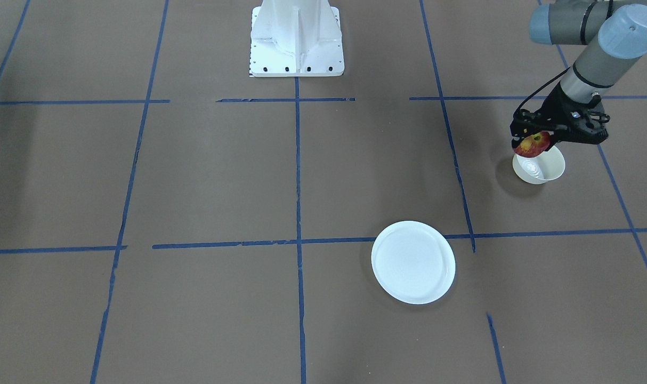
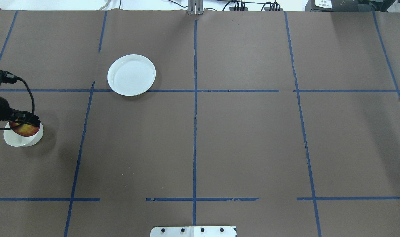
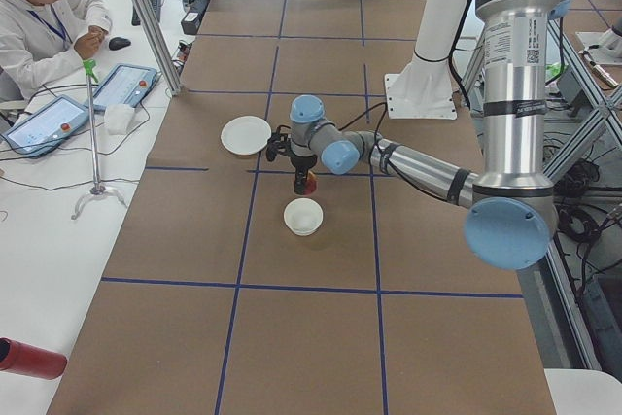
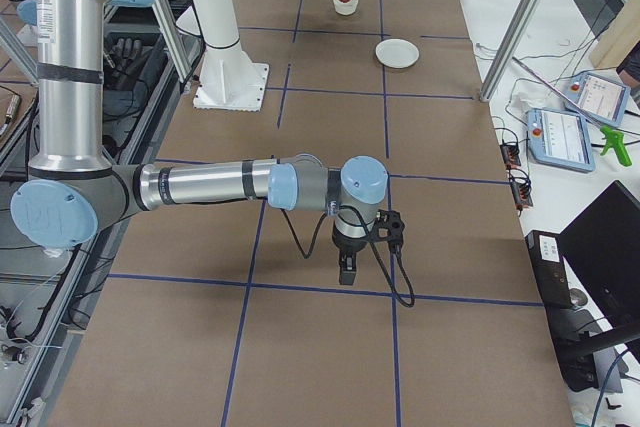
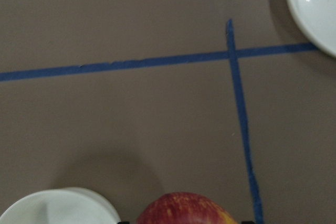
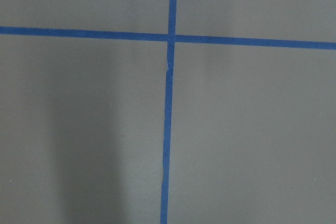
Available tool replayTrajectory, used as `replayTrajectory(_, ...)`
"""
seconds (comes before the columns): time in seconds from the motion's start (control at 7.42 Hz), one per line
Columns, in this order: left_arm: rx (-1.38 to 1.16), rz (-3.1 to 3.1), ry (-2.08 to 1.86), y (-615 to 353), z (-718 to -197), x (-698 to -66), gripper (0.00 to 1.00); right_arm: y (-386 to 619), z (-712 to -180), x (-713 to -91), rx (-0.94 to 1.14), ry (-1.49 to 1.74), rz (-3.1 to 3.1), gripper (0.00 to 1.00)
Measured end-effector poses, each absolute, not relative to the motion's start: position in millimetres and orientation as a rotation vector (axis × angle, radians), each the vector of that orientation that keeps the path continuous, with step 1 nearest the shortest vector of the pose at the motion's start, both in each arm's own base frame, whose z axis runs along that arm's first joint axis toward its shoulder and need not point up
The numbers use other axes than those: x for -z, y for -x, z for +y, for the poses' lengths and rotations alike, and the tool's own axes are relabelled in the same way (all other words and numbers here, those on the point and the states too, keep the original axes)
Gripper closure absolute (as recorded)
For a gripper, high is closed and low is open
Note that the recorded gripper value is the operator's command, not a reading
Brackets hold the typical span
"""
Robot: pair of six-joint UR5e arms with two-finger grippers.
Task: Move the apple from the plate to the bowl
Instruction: 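Lift the apple and carry it with the left gripper to the bowl, then lower the apple into the white bowl and open the left gripper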
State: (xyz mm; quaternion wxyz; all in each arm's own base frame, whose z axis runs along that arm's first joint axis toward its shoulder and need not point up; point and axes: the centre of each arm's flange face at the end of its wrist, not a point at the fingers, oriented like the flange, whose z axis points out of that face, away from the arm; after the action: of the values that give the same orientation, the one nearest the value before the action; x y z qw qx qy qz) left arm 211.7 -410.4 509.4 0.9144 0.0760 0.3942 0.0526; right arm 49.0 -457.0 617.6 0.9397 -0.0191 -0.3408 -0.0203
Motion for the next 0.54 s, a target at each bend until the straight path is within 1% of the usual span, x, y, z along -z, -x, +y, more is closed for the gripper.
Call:
replayTrajectory(0.13, -0.117, 0.823, -0.184, -199, -394, -535, 1.0, -49, -457, -618, 0.041, 0.039, -0.696, 0.0)
replayTrajectory(0.27, -0.116, 0.825, -0.204, -196, -390, -554, 1.0, -49, -457, -618, 0.041, 0.039, -0.696, 0.0)
replayTrajectory(0.54, -0.11, 0.816, -0.217, -199, -394, -569, 1.0, -49, -457, -618, 0.041, 0.039, -0.696, 0.0)
